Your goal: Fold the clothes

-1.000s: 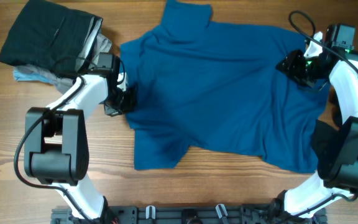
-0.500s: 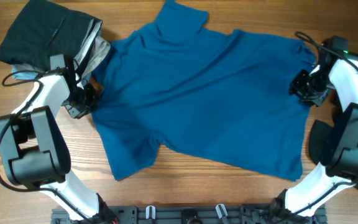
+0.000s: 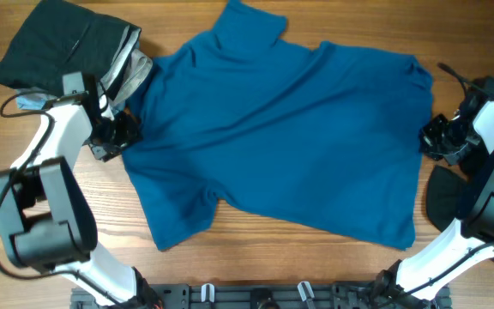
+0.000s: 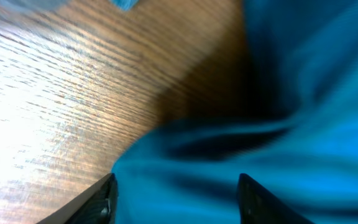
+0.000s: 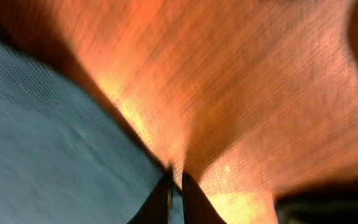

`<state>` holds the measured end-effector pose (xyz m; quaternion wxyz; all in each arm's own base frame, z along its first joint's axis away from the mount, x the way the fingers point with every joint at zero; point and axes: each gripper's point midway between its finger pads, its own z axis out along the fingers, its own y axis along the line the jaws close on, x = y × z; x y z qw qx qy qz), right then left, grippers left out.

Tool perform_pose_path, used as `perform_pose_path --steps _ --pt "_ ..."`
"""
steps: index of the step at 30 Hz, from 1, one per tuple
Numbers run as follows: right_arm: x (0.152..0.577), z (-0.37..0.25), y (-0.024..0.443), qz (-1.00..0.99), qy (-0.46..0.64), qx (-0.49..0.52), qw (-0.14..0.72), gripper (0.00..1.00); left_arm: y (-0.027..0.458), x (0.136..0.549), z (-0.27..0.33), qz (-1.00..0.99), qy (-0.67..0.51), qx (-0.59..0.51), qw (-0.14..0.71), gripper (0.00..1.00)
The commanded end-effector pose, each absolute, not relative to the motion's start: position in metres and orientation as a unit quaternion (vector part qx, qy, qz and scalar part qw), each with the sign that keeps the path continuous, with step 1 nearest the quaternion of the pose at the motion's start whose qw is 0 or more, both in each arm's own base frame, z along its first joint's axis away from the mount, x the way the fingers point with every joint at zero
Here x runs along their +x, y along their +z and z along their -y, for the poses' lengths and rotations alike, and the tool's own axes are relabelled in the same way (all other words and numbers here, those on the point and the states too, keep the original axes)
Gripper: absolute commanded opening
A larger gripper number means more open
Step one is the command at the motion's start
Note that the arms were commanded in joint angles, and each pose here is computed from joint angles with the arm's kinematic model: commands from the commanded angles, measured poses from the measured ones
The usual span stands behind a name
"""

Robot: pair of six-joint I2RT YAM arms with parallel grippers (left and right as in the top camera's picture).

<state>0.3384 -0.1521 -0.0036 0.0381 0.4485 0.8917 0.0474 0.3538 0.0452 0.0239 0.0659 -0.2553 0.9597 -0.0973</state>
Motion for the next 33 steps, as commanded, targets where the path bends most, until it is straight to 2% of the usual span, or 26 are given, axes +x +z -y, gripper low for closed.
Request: perform_pose_path --steps 1,5,7,8,11,12,15,18,20,21,23,25,30,33 --pt "0.343 0.174 -0.012 -0.874 0.017 0.482 0.064 0.07 0.056 0.358 -0.043 -0.956 -0.116 -0.248 0.104 0.64" --pt "0.382 0.199 -0.001 -0.864 0.022 0.477 0.161 0.04 0.065 0.359 -0.037 -0.954 -0.133 -0.244 0.113 0.65" --pt "0.406 0.193 0.007 -0.875 0.063 0.437 0.201 0.04 0.066 0.36 -0.034 -0.953 -0.144 -0.243 0.112 0.66" --pt "0.416 0.181 0.013 -0.885 0.099 0.402 0.212 0.09 0.066 0.359 -0.033 -0.953 -0.145 -0.243 0.11 0.66" --pt "0.427 0.149 0.029 -0.904 0.187 0.317 0.217 0.35 0.065 0.356 -0.033 -0.953 -0.145 -0.244 0.104 0.66" --pt "0.422 0.141 0.028 -0.905 0.201 0.316 0.201 0.39 0.065 0.355 -0.032 -0.953 -0.145 -0.244 0.102 0.66" --pt "0.388 0.139 0.01 -0.908 0.171 0.362 0.125 0.57 0.065 0.355 -0.032 -0.953 -0.145 -0.244 0.101 0.66" --pt "0.365 0.15 -0.005 -0.912 0.108 0.385 0.089 0.62 0.065 0.355 -0.032 -0.953 -0.145 -0.244 0.101 0.67" --pt "0.353 0.148 -0.014 -0.901 0.099 0.416 0.071 0.6 0.065 0.355 -0.032 -0.953 -0.145 -0.244 0.101 0.67" --pt "0.35 0.147 -0.017 -0.9 0.099 0.419 0.068 0.54 0.065 0.355 -0.032 -0.953 -0.145 -0.244 0.101 0.67" --pt "0.348 0.143 -0.024 -0.901 0.099 0.416 0.07 0.33 0.065 0.355 -0.032 -0.953 -0.145 -0.244 0.101 0.67" --pt "0.348 0.141 -0.033 -0.902 0.099 0.412 0.081 0.16 0.065 0.355 -0.032 -0.953 -0.145 -0.245 0.101 0.67" --pt "0.35 0.159 -0.042 -0.885 0.058 0.448 0.113 0.05 0.064 0.353 -0.032 -0.954 -0.145 -0.245 0.098 0.67" --pt "0.383 0.179 -0.03 -0.881 0.049 0.428 0.194 0.04 0.065 0.355 -0.032 -0.953 -0.145 -0.244 0.102 0.68"
